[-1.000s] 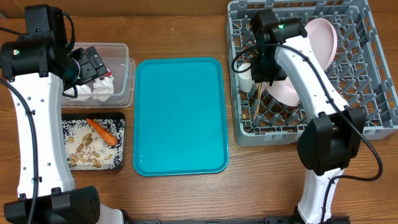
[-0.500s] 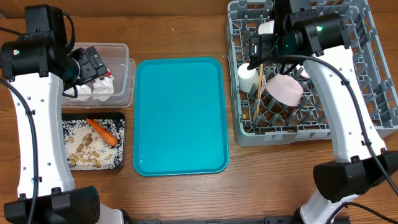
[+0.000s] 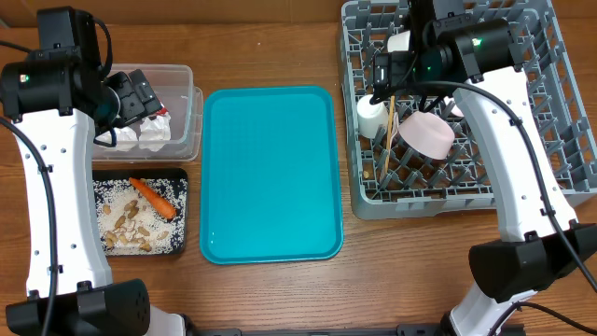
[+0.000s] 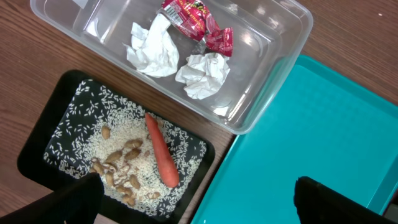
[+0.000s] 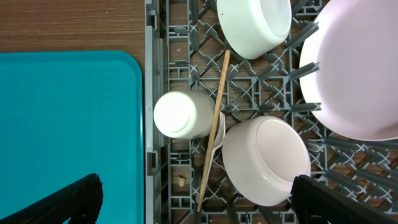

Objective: Sort waste into correct bins and load items into the dishwasher

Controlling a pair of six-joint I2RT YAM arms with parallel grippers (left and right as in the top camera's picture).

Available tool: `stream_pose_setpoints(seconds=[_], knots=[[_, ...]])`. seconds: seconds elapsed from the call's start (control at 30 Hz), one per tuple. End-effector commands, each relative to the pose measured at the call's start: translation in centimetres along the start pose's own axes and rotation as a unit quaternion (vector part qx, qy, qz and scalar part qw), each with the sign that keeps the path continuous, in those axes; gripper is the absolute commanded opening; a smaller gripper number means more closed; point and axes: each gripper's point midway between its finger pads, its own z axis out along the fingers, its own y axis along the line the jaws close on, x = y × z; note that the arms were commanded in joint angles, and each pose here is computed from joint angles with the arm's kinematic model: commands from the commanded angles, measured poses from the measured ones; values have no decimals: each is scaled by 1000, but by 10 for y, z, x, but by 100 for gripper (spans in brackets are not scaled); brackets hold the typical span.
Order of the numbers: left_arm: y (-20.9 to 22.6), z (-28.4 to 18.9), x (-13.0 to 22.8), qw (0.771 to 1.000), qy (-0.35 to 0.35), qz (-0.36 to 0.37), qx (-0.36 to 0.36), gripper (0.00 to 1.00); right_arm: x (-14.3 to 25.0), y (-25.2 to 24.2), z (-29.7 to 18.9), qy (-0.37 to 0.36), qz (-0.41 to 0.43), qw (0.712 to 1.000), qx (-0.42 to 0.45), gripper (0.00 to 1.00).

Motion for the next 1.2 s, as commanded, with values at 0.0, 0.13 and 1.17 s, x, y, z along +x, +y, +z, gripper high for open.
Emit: stream_pose_setpoints(seconds=[0.0,0.13,1.17], knots=[[-1,-7,-3,1000,-12,9,2,100,-4,2,-4,-8,0,1000,-5,100],[-1,-7,-3,1000,-12,9,2,100,-4,2,-4,-8,0,1000,-5,100],[-1,-7,-3,1000,-12,9,2,100,-31,-9,-202,-295,24,953,-71,100]])
